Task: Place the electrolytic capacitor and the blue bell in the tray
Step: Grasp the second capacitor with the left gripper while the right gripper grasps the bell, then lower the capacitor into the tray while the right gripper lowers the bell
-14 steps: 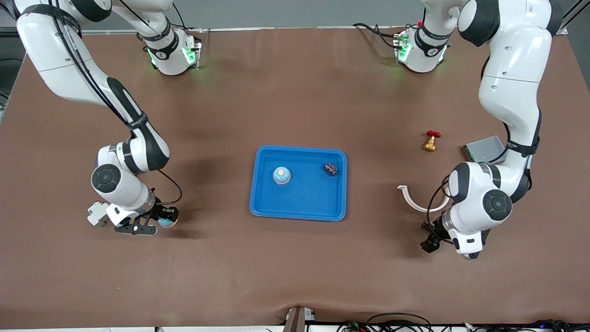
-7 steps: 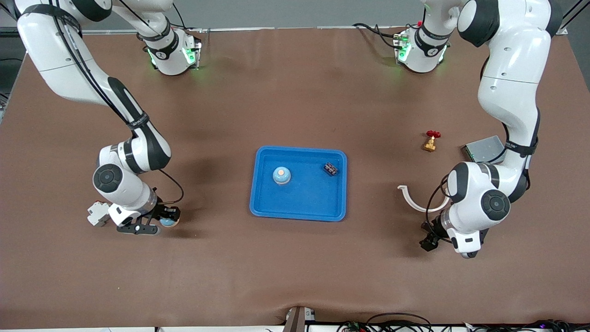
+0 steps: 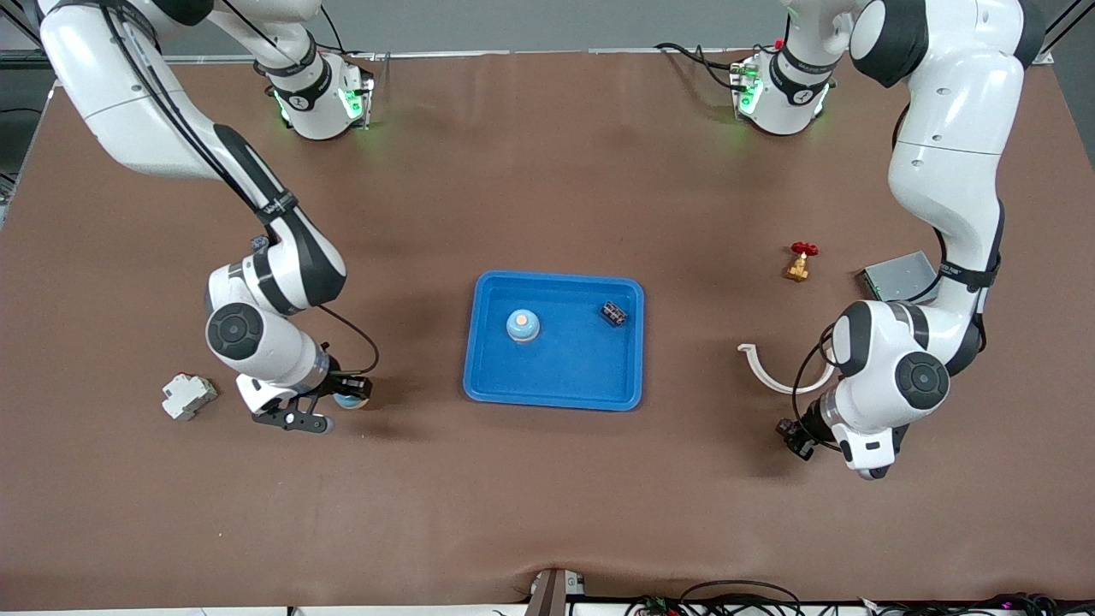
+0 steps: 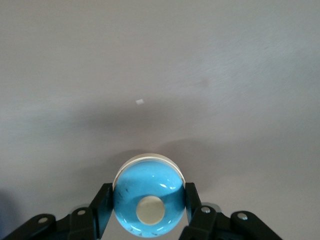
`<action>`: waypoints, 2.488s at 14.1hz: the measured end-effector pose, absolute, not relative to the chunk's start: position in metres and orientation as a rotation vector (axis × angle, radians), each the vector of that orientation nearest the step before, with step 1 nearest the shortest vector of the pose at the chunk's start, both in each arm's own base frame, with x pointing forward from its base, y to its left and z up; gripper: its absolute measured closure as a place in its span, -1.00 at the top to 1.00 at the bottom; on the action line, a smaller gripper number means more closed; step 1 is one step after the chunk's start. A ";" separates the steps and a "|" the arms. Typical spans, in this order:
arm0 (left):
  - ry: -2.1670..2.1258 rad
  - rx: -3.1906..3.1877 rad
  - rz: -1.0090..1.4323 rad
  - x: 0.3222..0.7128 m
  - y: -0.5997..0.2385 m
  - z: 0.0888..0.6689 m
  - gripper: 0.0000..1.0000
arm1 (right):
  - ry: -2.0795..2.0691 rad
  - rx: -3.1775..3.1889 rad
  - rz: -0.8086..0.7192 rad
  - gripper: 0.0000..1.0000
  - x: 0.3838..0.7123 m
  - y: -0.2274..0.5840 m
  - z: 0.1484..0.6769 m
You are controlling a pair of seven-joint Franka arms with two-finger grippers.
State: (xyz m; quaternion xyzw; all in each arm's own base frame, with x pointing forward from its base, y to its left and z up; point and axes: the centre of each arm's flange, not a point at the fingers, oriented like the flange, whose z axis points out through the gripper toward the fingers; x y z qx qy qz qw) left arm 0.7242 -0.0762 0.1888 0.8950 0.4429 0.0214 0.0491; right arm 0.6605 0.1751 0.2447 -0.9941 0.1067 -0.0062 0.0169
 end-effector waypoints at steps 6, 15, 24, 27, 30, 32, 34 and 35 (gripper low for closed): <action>1.342 2.758 0.025 0.728 -0.053 0.209 -0.34 | 0.539 -3.060 -0.037 0.25 0.640 0.294 0.289; 1.377 2.772 -0.114 0.703 -0.146 0.347 -0.34 | 0.753 -3.036 -0.073 0.25 0.600 0.378 0.285; 1.502 2.652 -0.131 0.633 -0.367 0.330 -0.34 | 0.865 -3.018 -0.143 0.25 0.589 0.428 0.239; 1.492 2.630 -0.116 0.628 -0.390 0.298 -0.34 | 0.887 -3.026 -0.172 0.25 0.589 0.435 0.224; 1.498 2.632 -0.113 0.628 -0.394 0.265 -0.34 | 0.902 -3.020 -0.181 0.25 0.586 0.447 0.215; 1.490 2.641 -0.115 0.625 -0.400 0.246 -0.34 | 0.912 -3.019 -0.194 0.25 0.587 0.452 0.211; 1.494 2.650 -0.117 0.619 -0.408 0.232 -0.34 | 0.927 -3.018 -0.208 0.25 0.587 0.456 0.207; 1.494 2.653 -0.117 0.617 -0.412 0.228 -0.34 | 0.931 -3.019 -0.211 0.25 0.586 0.458 0.204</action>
